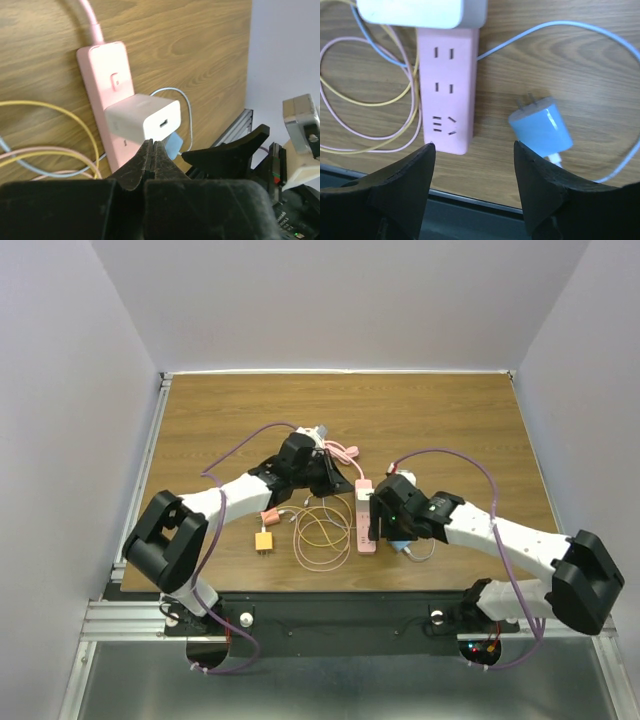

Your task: Pull the plug off the socket

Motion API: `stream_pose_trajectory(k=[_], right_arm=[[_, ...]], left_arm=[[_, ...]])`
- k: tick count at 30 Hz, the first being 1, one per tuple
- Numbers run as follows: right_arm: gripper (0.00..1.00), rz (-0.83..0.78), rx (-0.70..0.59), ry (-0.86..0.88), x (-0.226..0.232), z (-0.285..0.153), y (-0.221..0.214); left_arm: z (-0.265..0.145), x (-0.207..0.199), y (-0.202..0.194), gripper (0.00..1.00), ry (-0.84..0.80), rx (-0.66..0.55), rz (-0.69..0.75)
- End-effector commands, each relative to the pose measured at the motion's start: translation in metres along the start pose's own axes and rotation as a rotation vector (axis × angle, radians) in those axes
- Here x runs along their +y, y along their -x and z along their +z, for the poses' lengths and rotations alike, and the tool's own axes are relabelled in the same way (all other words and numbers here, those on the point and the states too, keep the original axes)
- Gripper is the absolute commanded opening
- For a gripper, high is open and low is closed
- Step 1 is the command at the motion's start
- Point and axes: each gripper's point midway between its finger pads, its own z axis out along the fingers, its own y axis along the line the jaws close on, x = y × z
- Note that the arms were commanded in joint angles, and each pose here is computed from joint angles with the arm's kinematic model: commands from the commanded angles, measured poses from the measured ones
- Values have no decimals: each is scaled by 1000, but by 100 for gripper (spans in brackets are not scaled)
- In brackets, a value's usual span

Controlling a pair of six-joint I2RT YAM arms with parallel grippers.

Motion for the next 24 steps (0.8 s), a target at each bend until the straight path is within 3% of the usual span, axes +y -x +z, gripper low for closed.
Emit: stream_pose_trajectory(k=[1, 10, 16, 19, 20, 21, 23, 24], right_arm=[[70, -40, 1, 111, 36, 10, -2], [77, -100, 25, 69, 50, 34, -12], [72, -115, 52, 1, 41, 51, -20], [44, -119, 30, -43, 35, 57, -16], [23, -115, 20, -53, 34, 57, -13], [13, -114, 3, -62, 34, 57, -9], [0, -114, -39, -88, 33, 56, 4], [0, -109, -53, -101, 32, 55, 9]], left_arm=[[-31, -38, 28, 0, -95, -134, 79], [-53, -27, 29, 0, -87, -163, 66], [-65, -13, 29, 0, -65, -184, 51], [-71, -7, 30, 0, -57, -190, 41], [-73, -7, 30, 0, -59, -194, 44], [-74, -4, 30, 0, -53, -195, 39], [-77, -4, 30, 0, -54, -199, 41], [-78, -4, 30, 0, -55, -200, 42]])
